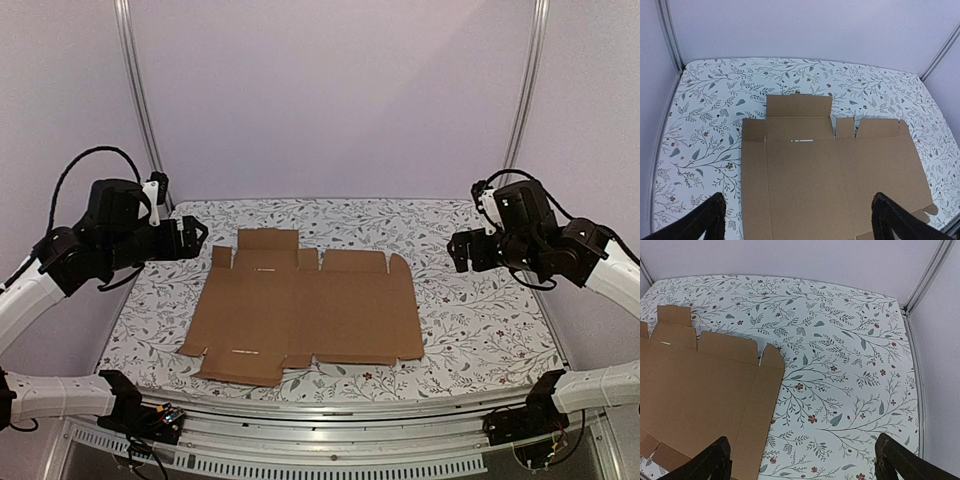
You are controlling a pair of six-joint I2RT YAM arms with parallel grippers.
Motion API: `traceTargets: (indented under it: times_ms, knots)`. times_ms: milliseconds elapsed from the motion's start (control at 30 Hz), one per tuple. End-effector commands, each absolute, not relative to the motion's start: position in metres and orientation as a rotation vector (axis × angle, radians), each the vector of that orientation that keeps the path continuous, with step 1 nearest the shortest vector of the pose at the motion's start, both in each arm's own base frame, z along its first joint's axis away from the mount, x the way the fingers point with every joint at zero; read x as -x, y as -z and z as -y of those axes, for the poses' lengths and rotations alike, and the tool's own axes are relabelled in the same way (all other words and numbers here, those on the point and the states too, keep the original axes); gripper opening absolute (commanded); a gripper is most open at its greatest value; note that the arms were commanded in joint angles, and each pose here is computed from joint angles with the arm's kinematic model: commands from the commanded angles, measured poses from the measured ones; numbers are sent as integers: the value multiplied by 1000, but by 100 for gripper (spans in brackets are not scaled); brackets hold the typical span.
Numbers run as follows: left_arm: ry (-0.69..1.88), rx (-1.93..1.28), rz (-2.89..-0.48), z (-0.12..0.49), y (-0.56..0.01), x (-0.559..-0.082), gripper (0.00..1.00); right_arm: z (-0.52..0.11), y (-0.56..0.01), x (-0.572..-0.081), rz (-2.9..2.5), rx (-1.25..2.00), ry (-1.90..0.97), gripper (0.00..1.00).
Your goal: Fold the paper box
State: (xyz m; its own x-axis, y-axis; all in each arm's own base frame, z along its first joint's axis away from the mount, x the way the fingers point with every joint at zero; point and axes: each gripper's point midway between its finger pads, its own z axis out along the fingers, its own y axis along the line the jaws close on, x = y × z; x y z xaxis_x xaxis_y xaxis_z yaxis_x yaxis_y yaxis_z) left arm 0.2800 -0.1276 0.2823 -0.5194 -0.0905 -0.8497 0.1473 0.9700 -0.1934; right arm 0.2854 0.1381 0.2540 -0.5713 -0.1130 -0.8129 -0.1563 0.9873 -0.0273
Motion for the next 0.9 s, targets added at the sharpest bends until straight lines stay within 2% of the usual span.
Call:
traceTargets:
  times_ms: [0, 167, 400, 667, 867]
  knots:
    - [248, 24, -2157, 119, -257, -277, 100, -168, -251, -273, -2199, 361, -232, 99]
    - [222, 76, -2200, 114, -238, -275, 100, -202, -254, -280, -2190, 502, -347, 99]
    - [270, 224, -2297, 111, -198, -263, 99, -249, -249, -316, -2188, 662, -367, 99]
    - [405, 448, -2431, 113, -156, -232, 99, -304, -225, -354, -2246, 801, -435, 99]
    - [420, 705, -2508, 97, -140, -199, 97, -319, -199, -363, -2301, 822, -464, 99]
